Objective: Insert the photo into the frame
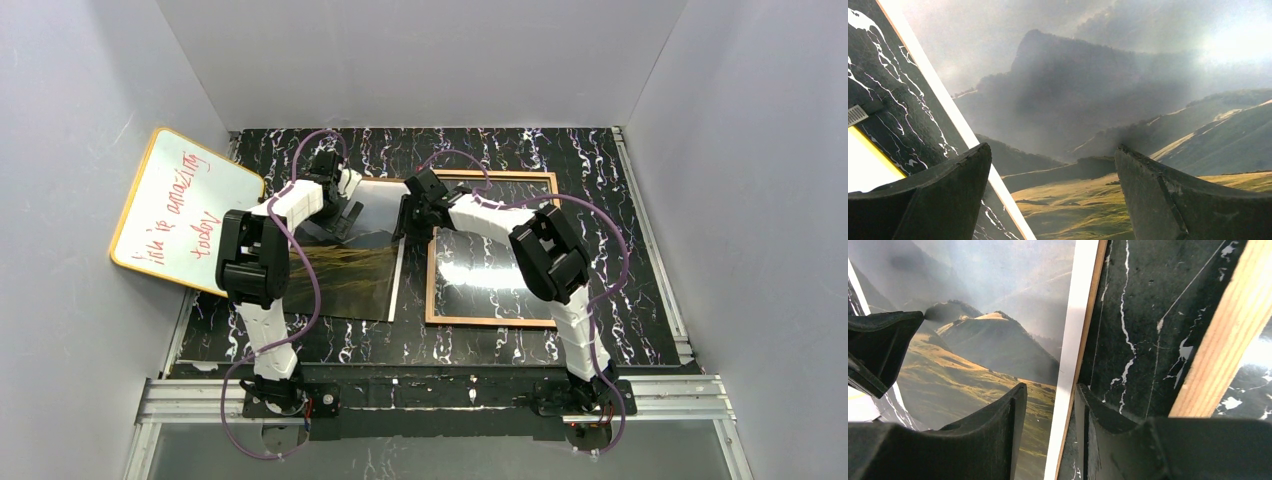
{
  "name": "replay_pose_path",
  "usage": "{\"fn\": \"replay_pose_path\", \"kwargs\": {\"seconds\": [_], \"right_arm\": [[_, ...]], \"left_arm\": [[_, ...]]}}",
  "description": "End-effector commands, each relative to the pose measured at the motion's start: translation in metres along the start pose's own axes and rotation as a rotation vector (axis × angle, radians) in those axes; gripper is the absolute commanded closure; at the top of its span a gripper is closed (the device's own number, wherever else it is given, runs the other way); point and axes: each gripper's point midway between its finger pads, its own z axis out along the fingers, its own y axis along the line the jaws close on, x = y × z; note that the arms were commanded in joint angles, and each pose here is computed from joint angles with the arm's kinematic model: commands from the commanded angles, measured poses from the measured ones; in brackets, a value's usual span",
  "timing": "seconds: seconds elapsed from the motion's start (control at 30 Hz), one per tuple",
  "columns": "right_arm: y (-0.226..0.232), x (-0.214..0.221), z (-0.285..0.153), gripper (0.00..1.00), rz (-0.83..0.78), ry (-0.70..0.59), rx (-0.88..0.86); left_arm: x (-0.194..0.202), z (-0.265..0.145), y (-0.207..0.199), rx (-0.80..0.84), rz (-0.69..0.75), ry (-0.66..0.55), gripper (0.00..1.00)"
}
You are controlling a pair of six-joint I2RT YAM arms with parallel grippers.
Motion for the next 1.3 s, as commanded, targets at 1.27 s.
{"fn": "replay_pose_path", "kwargs": {"seconds": [1.27], "right_arm": [[0.026, 0.116, -0.071, 0.41, 0.007, 0.254, -0.132]], "left_arm": [[0.042, -0.04, 0.057, -0.105, 0.085, 0.088, 0.06]]}}
